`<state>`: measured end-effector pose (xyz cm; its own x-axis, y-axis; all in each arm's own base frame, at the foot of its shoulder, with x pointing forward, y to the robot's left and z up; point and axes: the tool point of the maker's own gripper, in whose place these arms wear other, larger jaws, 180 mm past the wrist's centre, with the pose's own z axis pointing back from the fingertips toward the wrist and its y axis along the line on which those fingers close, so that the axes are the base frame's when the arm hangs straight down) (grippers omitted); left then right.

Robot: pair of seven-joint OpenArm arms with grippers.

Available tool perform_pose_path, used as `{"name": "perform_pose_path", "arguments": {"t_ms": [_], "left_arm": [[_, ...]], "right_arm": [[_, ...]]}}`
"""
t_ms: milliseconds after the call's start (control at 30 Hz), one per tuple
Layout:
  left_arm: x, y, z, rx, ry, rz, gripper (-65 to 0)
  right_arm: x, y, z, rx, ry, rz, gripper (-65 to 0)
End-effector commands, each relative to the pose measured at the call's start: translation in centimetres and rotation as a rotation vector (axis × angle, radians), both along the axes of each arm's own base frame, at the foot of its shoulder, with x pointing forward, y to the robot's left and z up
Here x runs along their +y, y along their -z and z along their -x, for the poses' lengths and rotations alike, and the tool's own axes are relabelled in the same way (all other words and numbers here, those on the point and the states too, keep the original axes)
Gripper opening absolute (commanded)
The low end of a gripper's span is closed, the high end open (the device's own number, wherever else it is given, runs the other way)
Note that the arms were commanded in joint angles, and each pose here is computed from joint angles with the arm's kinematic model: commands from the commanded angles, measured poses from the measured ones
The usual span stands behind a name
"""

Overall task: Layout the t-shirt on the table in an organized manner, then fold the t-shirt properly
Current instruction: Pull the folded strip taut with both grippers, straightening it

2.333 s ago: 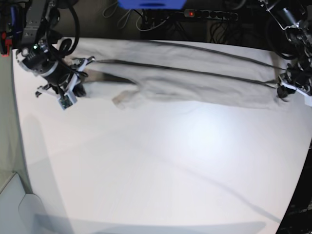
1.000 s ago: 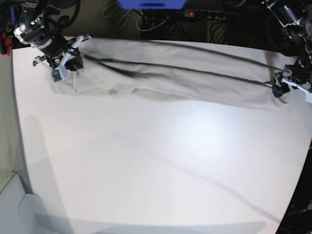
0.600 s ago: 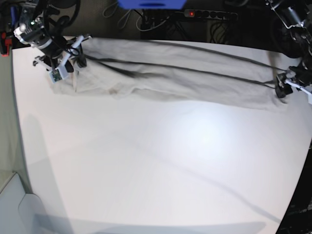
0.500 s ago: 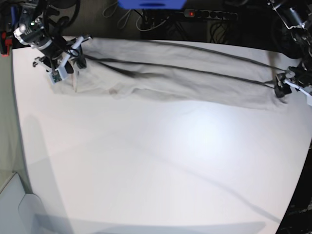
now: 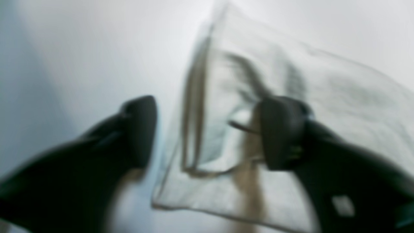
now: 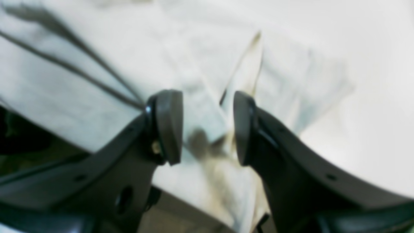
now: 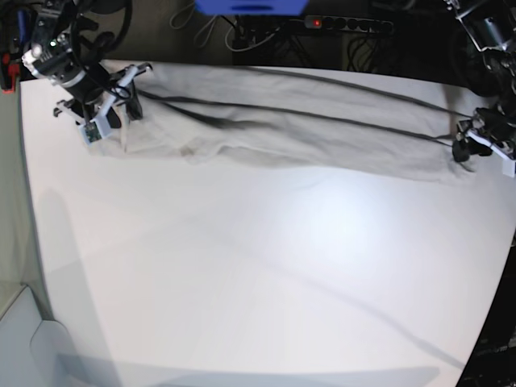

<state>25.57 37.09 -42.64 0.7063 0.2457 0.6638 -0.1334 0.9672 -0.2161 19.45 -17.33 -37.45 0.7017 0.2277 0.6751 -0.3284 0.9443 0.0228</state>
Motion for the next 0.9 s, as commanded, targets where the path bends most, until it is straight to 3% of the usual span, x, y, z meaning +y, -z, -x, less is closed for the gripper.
{"name": "perform_pose_path", "arguments": {"t_ms": [0, 100, 233, 433, 700, 867], "left_arm": [[0.4, 0.1, 0.4, 0.040, 0.013, -0.017, -32.5], [0.3, 0.2, 0.4, 0.040, 0.013, -0.015, -48.5], [0.4, 0.2, 0.4, 0.043, 0.013, -0.016, -65.0], [0.5, -0.6, 0.0, 0.030, 0.025, -0.037, -64.9], [-0.3, -5.3, -1.7, 0.008, 0.120, -0.159, -64.9], [-3.7, -7.9, -2.5, -0.041, 0.178, -0.212, -64.9]], "right_arm": [[-0.1, -0.8, -0.4, -0.034, 0.000, -0.003, -38.5], [-0.4, -0.9, -0.5, -0.036, -0.005, 0.006, -38.5], [-0.4, -0.9, -0.5, -0.038, -0.006, 0.006, -38.5], [-0.4, -1.2, -1.1, -0.053, -0.006, 0.006, -38.5], [-0.4, -1.2, -1.0, -0.051, -0.006, 0.007, -38.5], [-0.4, -1.2, -1.1, -0.053, -0.006, 0.008, -38.5]]}}
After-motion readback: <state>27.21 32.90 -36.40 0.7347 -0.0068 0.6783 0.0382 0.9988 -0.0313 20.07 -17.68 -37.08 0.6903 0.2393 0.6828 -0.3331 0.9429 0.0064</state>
